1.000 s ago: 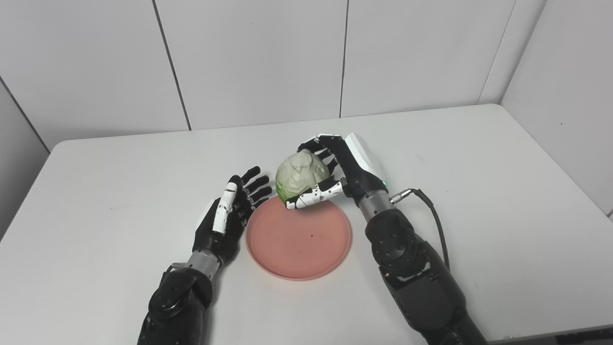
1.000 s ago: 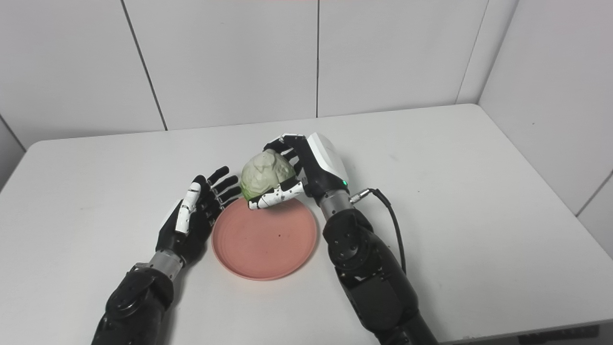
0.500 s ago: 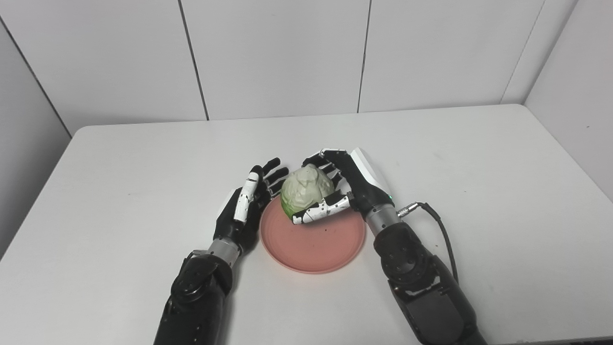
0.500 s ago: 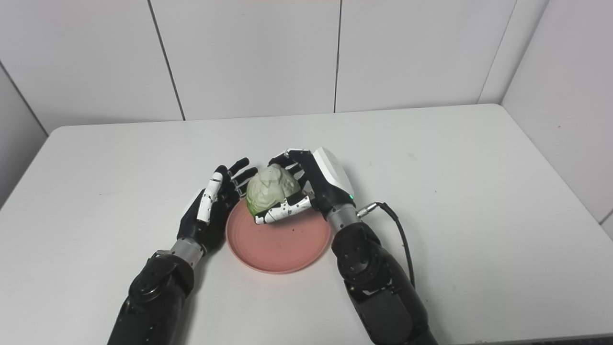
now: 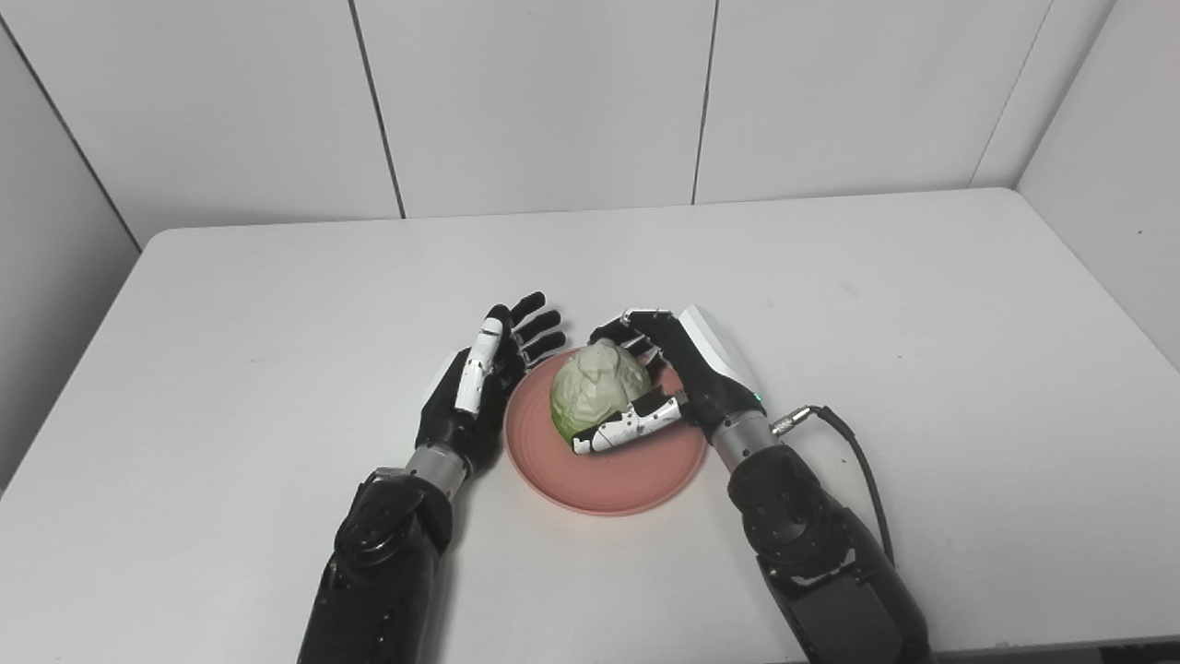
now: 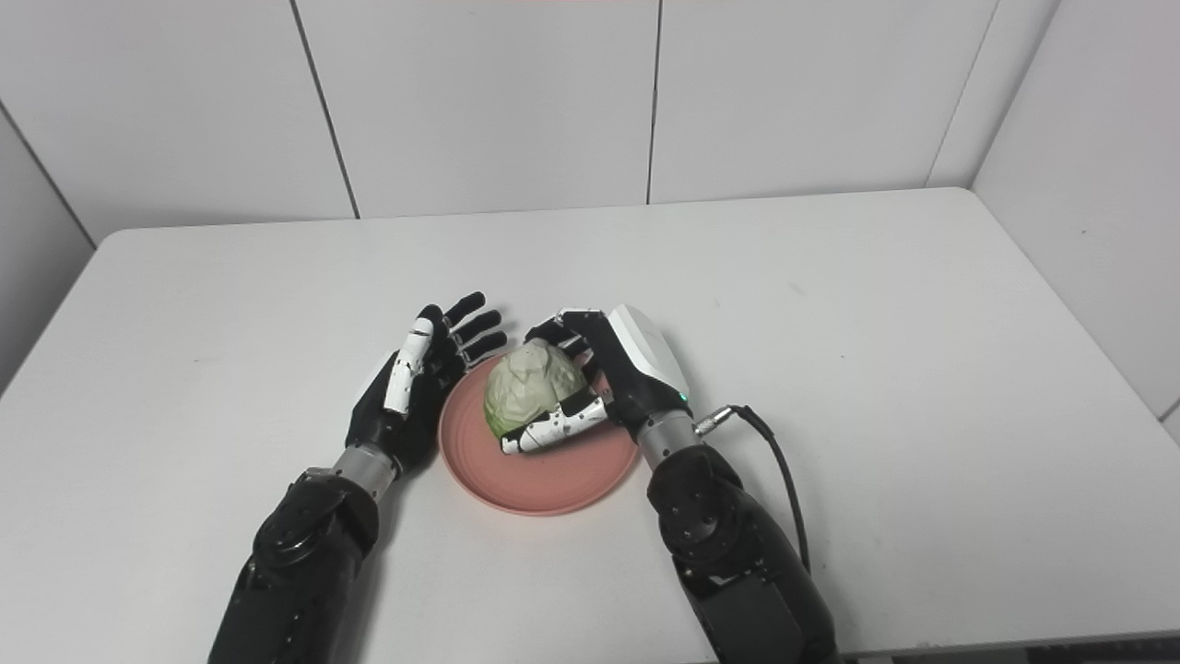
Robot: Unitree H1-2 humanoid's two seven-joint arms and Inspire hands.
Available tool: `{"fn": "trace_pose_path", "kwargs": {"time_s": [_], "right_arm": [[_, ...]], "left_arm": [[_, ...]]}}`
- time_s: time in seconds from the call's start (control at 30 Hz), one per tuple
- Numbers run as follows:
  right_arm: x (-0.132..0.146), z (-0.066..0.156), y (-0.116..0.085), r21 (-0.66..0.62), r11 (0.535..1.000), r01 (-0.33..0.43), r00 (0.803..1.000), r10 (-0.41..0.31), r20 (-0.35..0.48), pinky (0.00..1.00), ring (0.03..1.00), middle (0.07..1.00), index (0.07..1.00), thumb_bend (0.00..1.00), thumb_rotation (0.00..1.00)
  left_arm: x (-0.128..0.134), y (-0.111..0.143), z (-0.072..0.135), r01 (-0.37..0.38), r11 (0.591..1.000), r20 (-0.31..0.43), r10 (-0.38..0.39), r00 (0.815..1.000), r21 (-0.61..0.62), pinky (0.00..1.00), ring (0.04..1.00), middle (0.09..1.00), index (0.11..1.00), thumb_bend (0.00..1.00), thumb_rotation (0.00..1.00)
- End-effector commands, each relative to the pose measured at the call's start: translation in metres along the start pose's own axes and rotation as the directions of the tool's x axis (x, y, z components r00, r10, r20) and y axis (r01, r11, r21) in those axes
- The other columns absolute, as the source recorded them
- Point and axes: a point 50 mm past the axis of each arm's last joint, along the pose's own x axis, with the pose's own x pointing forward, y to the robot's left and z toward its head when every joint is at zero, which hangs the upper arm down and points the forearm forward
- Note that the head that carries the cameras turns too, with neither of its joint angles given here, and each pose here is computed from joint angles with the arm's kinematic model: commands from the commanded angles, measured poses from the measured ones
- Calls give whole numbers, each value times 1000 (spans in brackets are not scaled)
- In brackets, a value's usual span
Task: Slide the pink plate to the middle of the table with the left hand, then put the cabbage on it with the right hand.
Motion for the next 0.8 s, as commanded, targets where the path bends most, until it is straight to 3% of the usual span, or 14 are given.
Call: {"fn": "trace_pose_path", "kwargs": {"time_s": [0.0,0.37,0.73,0.77], "right_arm": [[6,15,-8,-9,1000,28,994,-27,109,370,416,449,523,526,0],[5,4,-3,-15,1000,17,995,-16,96,374,418,452,522,526,0],[3,9,-3,-7,1000,15,996,-14,87,403,472,474,507,529,2],[2,11,-4,-12,1000,16,996,-15,88,412,487,513,498,527,74]], "left_arm": [[-7,0,-21,-31,999,-104,29,994,-15,831,849,861,851,440,1000],[-7,-1,-20,-29,1000,-102,29,994,1,825,855,867,858,438,1000],[-7,-2,-19,-34,999,-105,33,994,-6,821,858,862,851,436,1000],[-7,-2,-19,-33,999,-106,33,994,-7,823,864,866,853,437,1000]]}}
